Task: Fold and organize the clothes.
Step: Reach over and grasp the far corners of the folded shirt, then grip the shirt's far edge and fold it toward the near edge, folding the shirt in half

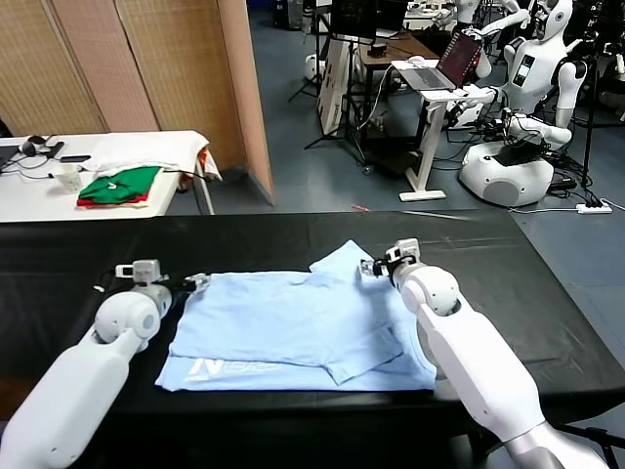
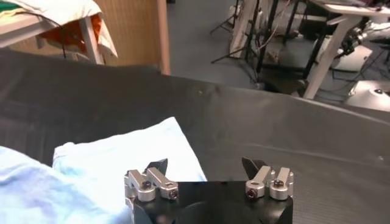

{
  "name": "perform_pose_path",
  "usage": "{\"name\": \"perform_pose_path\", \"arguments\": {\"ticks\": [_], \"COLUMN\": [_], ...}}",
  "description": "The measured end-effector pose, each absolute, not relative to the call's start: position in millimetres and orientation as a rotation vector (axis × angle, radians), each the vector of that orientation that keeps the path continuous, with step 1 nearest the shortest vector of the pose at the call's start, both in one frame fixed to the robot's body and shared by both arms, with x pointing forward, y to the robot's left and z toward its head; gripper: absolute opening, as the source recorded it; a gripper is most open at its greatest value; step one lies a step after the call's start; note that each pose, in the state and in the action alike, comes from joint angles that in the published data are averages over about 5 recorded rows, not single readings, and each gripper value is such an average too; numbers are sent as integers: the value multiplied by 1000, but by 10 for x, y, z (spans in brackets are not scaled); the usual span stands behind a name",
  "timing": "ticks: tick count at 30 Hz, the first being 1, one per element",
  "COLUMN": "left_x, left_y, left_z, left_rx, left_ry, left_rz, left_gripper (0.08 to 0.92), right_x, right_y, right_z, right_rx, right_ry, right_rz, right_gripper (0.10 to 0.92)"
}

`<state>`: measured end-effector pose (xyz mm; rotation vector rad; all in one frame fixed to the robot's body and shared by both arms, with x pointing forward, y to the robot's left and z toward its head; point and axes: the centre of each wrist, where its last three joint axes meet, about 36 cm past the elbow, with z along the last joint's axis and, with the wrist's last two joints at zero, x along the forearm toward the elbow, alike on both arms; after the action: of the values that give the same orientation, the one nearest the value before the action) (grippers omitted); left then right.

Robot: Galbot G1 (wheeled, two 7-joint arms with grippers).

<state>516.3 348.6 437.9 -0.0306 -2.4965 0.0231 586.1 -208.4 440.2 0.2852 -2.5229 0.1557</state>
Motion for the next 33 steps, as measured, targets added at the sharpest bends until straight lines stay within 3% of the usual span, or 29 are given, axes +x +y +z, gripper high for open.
{"name": "perform_pose_path", "arguments": {"ticks": [4,8,12,16,19,21,33], "left_x": [5170,5188,5190,5185,5187,5191,5200], "left_y": [3465,3458,3471,3479,3481,3482,3444], "left_z": [4347,4317,4285,4271,4275,4283,4477], "left_rx": [-49,-54,-49,-49,-53,-56,-89], "left_ry": [-2491,-2488,-2482,-2478,-2478,-2478,-2522], "left_rz": [20,29,32,31,31,30,34], "left_gripper": [875,768,634,430,288,234,150], "right_x": [5874,5878,5899,5931,5943,5943,5819], "right_y": [-2086,-2077,-2069,-2066,-2069,-2078,-2192], "right_z": [4355,4326,4311,4300,4297,4299,4416], "right_rx": [284,294,305,306,303,300,308], "right_ry": [-2511,-2504,-2497,-2492,-2499,-2513,-2669], "right_rz": [152,147,146,139,131,123,64], "right_gripper": [800,714,510,264,165,147,141]}}
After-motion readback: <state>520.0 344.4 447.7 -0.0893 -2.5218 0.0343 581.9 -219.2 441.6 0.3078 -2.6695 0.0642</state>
